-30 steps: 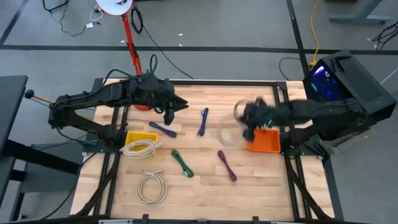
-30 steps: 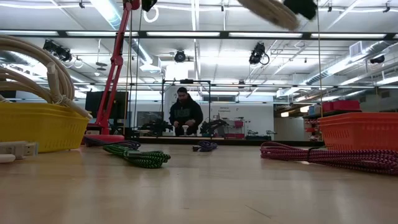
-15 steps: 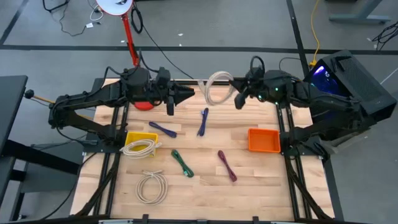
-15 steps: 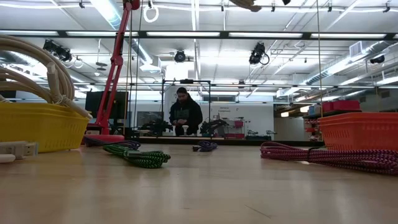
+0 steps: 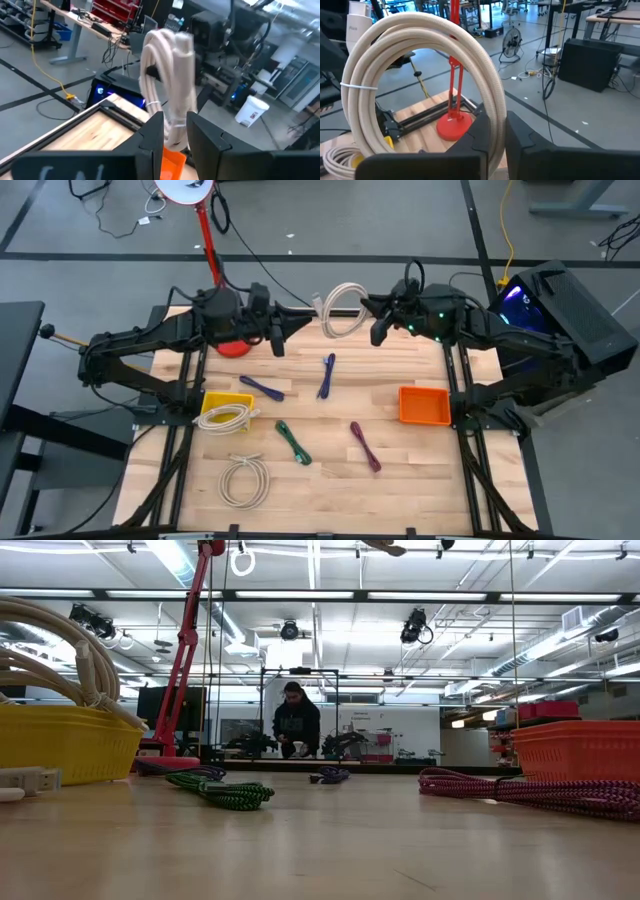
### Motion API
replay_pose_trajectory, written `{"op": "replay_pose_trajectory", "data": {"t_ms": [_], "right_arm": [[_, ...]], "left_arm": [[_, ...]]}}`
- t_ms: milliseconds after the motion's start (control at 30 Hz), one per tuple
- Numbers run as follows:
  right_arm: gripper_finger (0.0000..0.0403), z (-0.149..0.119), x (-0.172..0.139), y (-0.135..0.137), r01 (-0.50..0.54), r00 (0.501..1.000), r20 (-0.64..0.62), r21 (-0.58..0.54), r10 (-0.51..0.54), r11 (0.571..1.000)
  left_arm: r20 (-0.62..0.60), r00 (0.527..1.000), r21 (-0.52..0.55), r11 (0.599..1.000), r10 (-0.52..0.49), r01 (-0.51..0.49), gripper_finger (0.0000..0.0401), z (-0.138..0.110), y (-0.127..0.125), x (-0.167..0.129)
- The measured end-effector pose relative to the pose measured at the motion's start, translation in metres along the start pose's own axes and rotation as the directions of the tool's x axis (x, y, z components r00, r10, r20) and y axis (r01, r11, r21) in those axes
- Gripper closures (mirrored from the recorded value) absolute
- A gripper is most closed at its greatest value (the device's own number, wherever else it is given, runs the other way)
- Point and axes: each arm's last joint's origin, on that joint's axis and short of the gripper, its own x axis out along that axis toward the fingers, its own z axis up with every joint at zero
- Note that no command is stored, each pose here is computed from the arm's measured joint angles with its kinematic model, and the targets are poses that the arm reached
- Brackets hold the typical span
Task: Pick & Place USB Port
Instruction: Put the light brown HDMI cable into the yellow bin
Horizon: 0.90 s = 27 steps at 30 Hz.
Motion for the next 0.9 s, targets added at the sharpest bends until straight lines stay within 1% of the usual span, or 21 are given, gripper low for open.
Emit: {"op": "replay_pose_trajectory", "data": {"t_ms": [100,167,233,367,567,800,867,900], "right_arm": [[0.0383,0.0,0.001,-0.004,0.015,1.0,-0.003,-0.006,-0.015,1.0],[0.0383,0.001,0.002,-0.006,0.024,1.0,0.0,-0.003,-0.024,1.0],[0.0383,0.001,0.003,-0.008,0.033,0.999,0.0,-0.002,-0.033,0.999],[0.0383,0.001,0.004,-0.011,0.038,0.999,-0.002,-0.006,-0.038,0.999],[0.0383,0.001,0.004,-0.011,0.028,1.0,-0.01,-0.008,-0.028,1.0],[0.0383,0.0,0.004,-0.011,0.024,1.0,-0.015,-0.007,-0.024,1.0],[0.0383,0.0,0.004,-0.011,0.022,1.0,-0.015,-0.01,-0.022,1.0],[0.0383,0.0,0.004,-0.011,0.022,1.0,-0.015,-0.01,-0.022,1.0]], "left_arm": [[0.025,1.0,-0.009,1.0,-0.014,0.014,0.0314,0.001,-0.001,0.004],[0.018,1.0,-0.014,1.0,-0.019,0.02,0.0314,-0.002,-0.001,0.009],[0.032,0.999,-0.023,0.999,-0.044,0.045,0.0314,-0.004,-0.002,0.018],[0.003,0.998,-0.034,0.998,-0.062,0.062,0.0314,-0.017,0.0,0.038],[0.038,0.993,-0.044,0.993,-0.112,0.113,0.0314,-0.023,0.0,0.056],[0.069,0.995,-0.041,0.997,-0.067,0.07,0.0315,-0.024,0.004,0.06],[0.067,0.996,-0.024,0.998,-0.061,0.062,0.0327,-0.024,0.004,0.061],[0.065,0.996,-0.008,0.998,-0.058,0.059,0.0341,-0.024,0.004,0.061]]}}
